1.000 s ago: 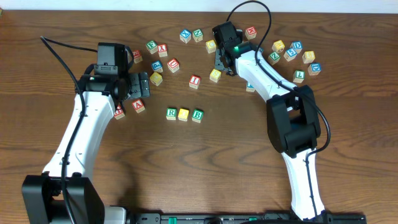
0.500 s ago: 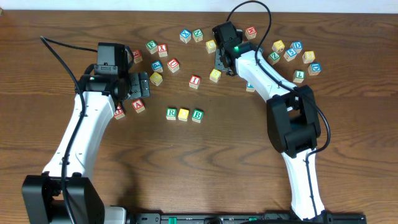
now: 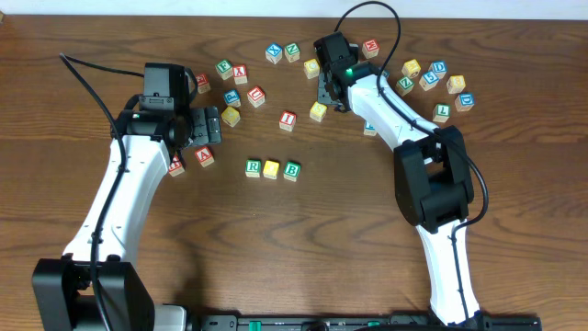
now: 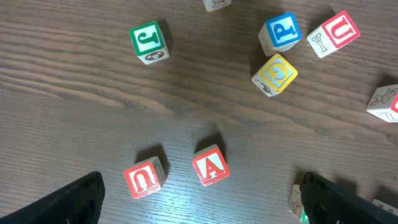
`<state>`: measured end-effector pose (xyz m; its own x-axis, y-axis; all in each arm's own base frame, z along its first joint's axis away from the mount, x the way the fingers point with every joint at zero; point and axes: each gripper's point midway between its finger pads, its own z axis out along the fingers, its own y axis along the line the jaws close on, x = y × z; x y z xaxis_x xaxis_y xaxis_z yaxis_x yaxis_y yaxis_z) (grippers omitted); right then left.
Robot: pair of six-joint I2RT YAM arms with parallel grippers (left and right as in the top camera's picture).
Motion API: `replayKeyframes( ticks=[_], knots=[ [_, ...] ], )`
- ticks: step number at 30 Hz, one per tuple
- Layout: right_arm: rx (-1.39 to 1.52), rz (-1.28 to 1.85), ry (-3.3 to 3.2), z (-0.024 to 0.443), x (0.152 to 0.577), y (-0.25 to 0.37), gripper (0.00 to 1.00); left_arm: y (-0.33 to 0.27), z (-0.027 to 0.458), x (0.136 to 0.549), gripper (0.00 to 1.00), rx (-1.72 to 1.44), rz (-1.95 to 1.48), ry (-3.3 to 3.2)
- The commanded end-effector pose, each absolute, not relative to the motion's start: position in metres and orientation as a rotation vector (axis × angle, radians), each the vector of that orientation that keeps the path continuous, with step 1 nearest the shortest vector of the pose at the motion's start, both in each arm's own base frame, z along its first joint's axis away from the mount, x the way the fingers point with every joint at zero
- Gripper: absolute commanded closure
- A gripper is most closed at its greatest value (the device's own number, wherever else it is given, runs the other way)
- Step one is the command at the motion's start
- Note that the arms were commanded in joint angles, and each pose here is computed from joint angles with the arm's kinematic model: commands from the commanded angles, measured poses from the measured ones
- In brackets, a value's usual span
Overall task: Spell out ROBOT
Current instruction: 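Lower the right gripper and close it on the yellow O block, then lift the yellow O block with the right gripper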
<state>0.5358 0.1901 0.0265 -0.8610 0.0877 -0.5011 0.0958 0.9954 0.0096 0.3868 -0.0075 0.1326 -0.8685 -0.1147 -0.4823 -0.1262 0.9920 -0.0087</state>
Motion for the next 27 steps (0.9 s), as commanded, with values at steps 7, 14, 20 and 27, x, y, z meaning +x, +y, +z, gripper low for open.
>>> replayKeyframes(
  ticks=[7, 14, 20, 27],
  knots=[
    [0.133, -0.044, 2.619, 0.0215, 0.5347, 0.1874, 0.68, -0.0069, 0.1292, 0.3837, 0.01, -0.155, 0.030, 2.646],
    [0.133, -0.044, 2.619, 0.0214, 0.5347, 0.1874, 0.71, -0.0069, 0.1292, 0.3837, 0.01, -0.155, 0.030, 2.646],
    [0.133, -0.044, 2.619, 0.0214, 0.5346, 0.1874, 0.79, -0.0069, 0.1292, 0.3837, 0.01, -0.155, 0.030, 2.646],
    [0.133, -0.045, 2.621, 0.0213, 0.5344, 0.1873, 0.79, -0.0069, 0.1292, 0.3837, 0.01, -0.155, 0.030, 2.646]
  ],
)
